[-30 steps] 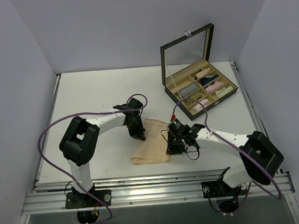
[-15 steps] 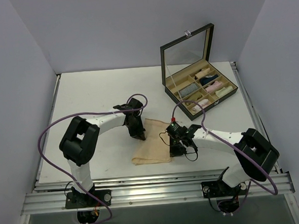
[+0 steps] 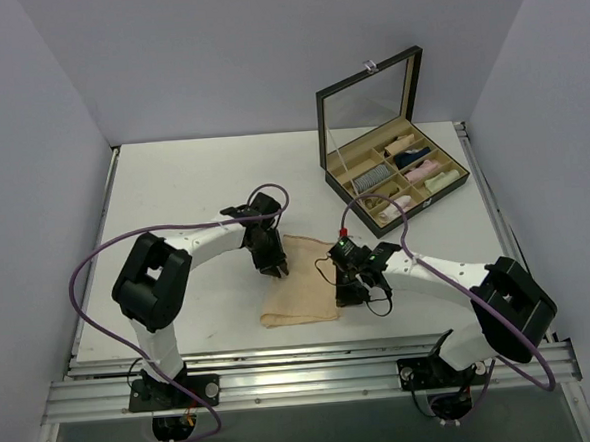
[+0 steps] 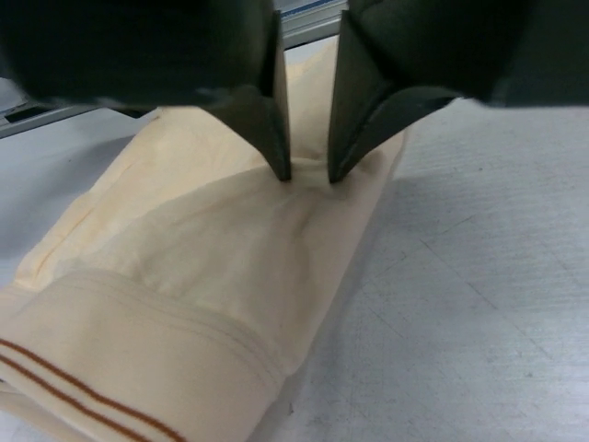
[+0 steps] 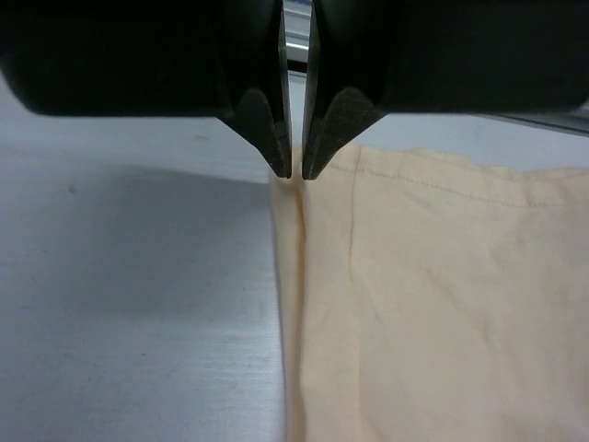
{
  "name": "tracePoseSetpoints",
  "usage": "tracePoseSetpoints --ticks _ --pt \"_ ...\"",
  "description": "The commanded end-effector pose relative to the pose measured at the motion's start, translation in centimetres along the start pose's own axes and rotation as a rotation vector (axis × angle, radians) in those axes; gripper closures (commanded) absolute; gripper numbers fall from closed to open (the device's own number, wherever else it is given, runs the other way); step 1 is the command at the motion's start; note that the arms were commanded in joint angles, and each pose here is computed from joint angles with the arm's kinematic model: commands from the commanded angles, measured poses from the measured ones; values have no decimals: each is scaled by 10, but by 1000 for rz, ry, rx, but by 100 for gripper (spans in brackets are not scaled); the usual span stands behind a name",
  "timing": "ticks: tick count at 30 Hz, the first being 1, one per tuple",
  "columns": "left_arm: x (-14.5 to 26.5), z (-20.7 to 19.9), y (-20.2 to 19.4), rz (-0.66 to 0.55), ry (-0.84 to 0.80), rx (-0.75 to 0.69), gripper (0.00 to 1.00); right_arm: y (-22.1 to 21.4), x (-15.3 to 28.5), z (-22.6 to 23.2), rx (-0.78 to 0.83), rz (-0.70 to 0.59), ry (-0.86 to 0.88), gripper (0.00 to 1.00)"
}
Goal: Roll the underwear
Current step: Fold the underwear
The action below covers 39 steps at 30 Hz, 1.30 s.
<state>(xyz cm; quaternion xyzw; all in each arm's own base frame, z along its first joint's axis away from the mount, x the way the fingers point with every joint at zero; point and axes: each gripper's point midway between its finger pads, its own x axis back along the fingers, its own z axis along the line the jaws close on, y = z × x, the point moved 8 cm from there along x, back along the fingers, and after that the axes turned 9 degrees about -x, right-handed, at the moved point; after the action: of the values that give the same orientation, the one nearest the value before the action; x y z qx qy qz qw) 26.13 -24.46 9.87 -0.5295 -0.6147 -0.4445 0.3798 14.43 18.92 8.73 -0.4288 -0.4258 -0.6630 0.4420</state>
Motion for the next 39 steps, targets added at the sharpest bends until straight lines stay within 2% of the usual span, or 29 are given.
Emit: tracePoseSetpoints --ticks 1,6,10,14,18,23,28,39 --pt "41 -14 9 -95 -48 0 65 20 30 22 14 -77 48 93" --pt "69 -14 0 -132 -92 30 64 51 42 63 8 -106 190 92" --pt "74 -3 -15 -170 -121 108 75 77 36 87 -22 -134 338 94" --pt "59 10 -37 -135 -151 176 89 104 16 97 -34 -150 378 97" --pt "35 25 -56 -78 -149 228 93 127 -18 104 -45 -125 376 98" --pt "16 38 -67 -46 -86 240 95 138 -51 98 -73 -107 345 100" --pt "11 60 -82 20 108 286 98 131 -68 84 -61 -74 276 100" --pt "35 37 -59 -59 19 226 92 156 -14 126 6 -144 383 100"
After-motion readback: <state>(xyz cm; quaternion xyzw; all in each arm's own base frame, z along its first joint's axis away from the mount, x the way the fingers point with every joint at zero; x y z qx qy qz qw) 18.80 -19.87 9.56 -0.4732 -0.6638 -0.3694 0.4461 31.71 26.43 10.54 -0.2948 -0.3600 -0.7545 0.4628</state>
